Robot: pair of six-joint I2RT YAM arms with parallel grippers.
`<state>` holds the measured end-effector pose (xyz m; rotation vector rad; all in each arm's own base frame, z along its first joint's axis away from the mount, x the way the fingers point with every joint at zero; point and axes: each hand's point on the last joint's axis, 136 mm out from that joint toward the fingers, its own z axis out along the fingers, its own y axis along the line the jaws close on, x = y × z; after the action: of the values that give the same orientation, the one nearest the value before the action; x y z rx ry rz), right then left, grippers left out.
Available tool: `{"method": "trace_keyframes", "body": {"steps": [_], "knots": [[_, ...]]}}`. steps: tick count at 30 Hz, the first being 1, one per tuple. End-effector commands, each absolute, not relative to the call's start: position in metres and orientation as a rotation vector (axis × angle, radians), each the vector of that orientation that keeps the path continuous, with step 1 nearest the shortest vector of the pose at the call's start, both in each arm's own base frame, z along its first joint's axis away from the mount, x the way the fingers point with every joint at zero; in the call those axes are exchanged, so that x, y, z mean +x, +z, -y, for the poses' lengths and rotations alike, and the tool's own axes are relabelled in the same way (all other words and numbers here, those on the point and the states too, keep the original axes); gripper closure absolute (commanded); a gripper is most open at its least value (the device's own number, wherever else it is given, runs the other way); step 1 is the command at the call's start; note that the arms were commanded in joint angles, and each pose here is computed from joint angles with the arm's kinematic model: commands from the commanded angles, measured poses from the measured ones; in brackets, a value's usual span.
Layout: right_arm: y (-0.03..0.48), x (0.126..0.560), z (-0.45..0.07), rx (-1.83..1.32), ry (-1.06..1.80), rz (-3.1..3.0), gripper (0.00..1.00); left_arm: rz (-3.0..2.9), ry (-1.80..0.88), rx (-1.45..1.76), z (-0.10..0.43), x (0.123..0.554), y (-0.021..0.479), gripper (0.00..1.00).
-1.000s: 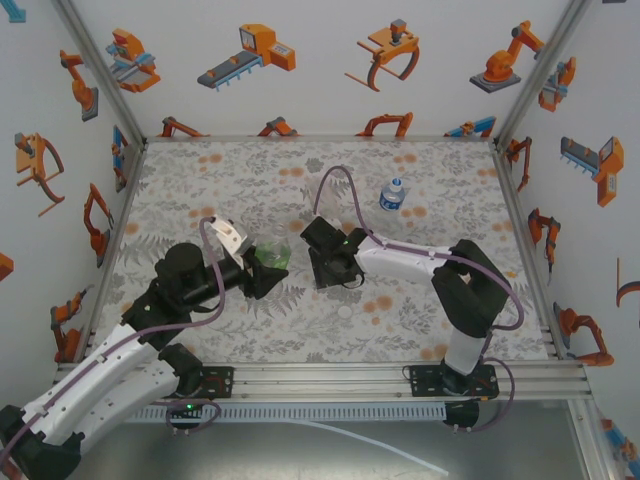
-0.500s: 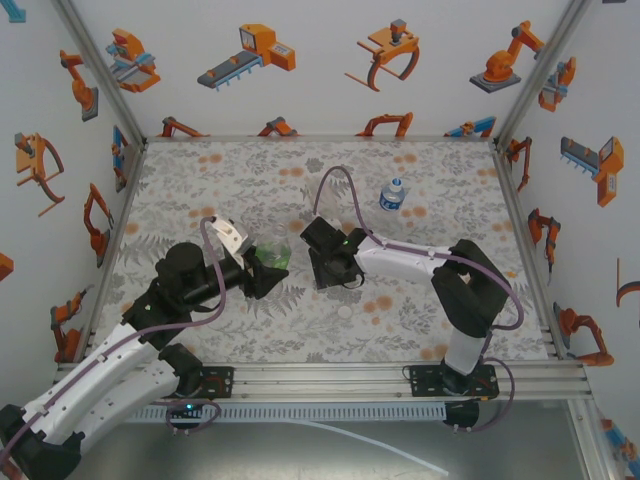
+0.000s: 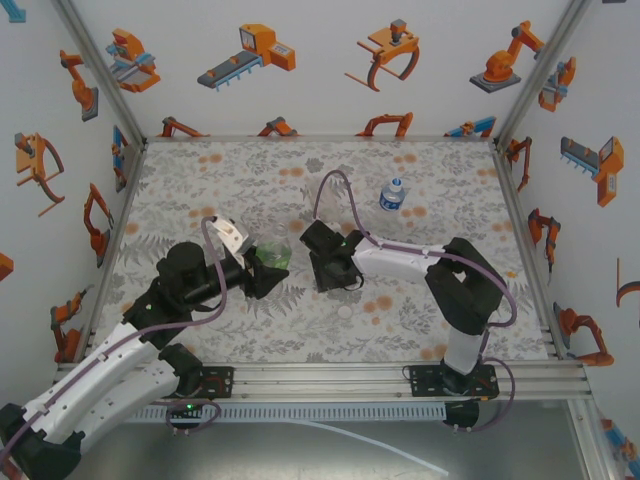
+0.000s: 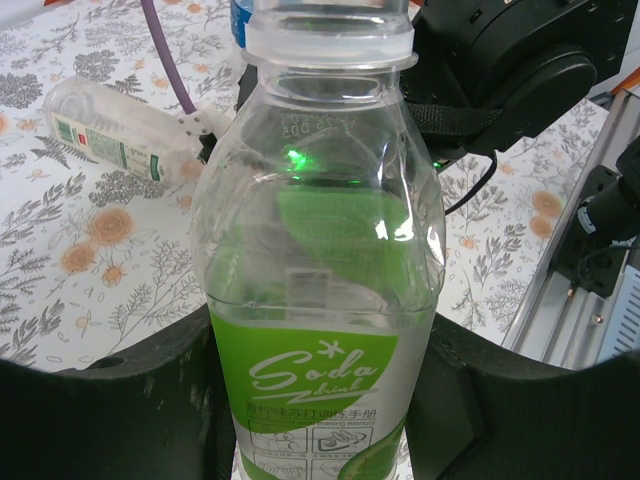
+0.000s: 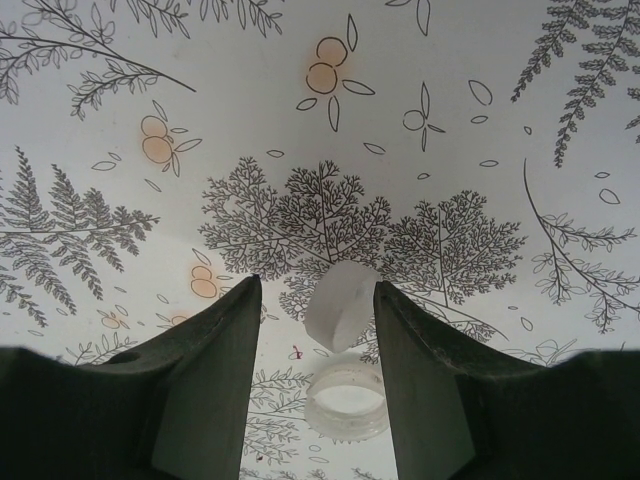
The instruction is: Screw on the bottle caps
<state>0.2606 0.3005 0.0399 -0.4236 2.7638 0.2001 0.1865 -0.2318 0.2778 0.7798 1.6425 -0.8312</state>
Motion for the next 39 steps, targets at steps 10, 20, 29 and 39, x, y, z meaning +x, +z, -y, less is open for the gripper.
{"method": "trace_keyframes", "body": {"steps": [10,20,29,39], "knots": [[0.021,0.249,-0.297,-0.413,0.224,-2.8,0.71,-1.631,-0.851,0.773,0.235,0.188,0.284,0.93],[0.052,0.26,-0.339,-0.084,0.993,-2.665,0.84,-1.631,-0.87,0.786,0.242,0.19,0.286,0.93],[0.018,0.263,-0.259,0.233,0.856,-2.728,0.68,-1.639,-0.879,0.787,0.243,0.19,0.286,0.93],[0.05,0.269,-0.226,0.074,0.5,-2.737,0.58,-1.643,-0.873,0.779,0.243,0.192,0.284,0.93]]}}
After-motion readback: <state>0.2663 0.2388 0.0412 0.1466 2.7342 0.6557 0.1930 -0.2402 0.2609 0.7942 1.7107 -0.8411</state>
